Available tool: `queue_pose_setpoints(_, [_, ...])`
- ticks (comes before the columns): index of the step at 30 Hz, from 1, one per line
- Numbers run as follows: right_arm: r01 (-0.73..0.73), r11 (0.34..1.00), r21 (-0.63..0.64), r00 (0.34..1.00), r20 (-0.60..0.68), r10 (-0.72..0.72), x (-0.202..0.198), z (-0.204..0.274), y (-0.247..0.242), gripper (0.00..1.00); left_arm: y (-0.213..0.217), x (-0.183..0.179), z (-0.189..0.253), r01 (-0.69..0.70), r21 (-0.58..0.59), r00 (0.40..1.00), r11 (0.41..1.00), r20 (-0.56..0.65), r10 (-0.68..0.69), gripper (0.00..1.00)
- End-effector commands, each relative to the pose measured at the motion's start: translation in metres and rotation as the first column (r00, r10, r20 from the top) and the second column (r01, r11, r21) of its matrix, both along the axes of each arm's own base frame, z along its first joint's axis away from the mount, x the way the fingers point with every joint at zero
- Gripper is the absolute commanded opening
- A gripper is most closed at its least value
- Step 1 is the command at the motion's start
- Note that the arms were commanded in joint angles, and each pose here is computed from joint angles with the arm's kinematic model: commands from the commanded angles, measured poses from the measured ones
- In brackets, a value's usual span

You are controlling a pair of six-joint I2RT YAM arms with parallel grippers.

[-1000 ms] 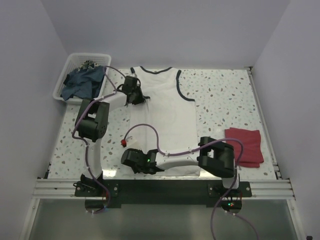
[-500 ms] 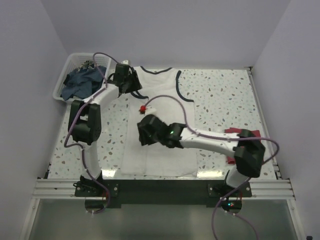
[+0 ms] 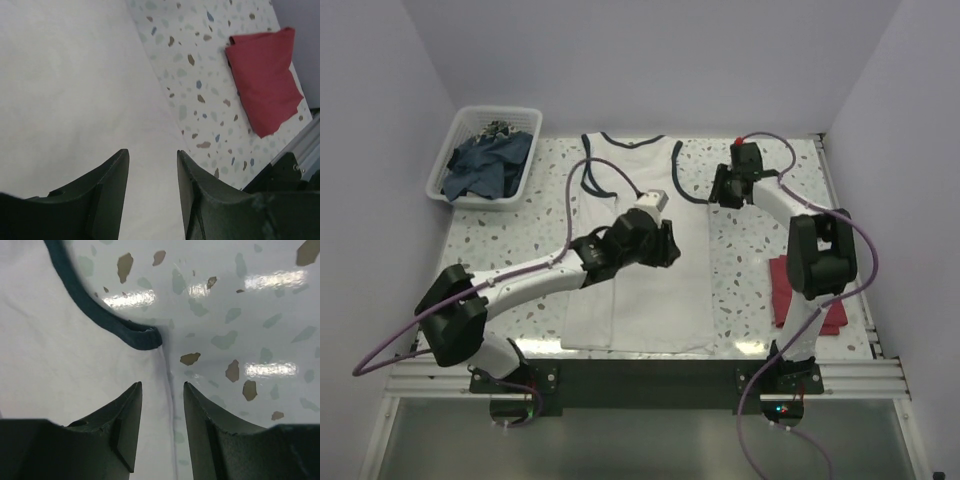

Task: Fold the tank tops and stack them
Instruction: Fold the tank top

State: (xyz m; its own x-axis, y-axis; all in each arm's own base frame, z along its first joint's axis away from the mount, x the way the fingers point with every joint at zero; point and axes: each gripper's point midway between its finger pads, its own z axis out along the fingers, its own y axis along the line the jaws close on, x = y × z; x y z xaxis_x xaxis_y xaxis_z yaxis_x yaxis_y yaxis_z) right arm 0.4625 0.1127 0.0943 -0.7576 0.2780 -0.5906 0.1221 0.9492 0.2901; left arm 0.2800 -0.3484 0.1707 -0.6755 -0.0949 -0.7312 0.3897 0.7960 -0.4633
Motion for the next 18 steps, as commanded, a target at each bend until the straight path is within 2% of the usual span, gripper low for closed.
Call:
queue_pose_setpoints(1, [-0.145,0.989,0.017,0.989,0.001,0.145,0.015,-0.004,0.025,0.42,-0.025,-0.04,-0.018,0.034,0.049,0.999,0.998,-0.022,-0.033,0.48])
queue_pose_setpoints(3, [-0.123,0.992,-0.029,0.992,-0.021,0.122,0.022,-0.018,0.017,0.42,-0.044,-0.069,-0.031,0.103,0.084,0.994,0.991,-0.037,-0.1,0.47])
queue_pose_setpoints(11, [-0.098,0.991,-0.09,0.993,-0.069,0.091,0.036,-0.05,0.007,0.4,-0.078,-0.118,-0.067,0.201,0.137,0.977,0.97,-0.093,-0.189,0.41])
queue_pose_setpoints(14, [-0.088,0.992,-0.094,0.993,-0.086,0.08,0.035,-0.058,0.006,0.37,-0.091,-0.126,-0.073,0.225,0.138,0.972,0.965,-0.104,-0.211,0.4])
queue_pose_setpoints(15, [-0.083,0.992,-0.091,0.992,-0.098,0.074,0.032,-0.064,0.006,0.31,-0.103,-0.135,-0.083,0.248,0.168,0.966,0.954,-0.113,-0.231,0.38])
queue_pose_setpoints(18, [-0.084,0.992,-0.091,0.992,-0.1,0.075,0.031,-0.067,0.006,0.25,-0.11,-0.141,-0.091,0.261,0.191,0.963,0.946,-0.121,-0.241,0.38])
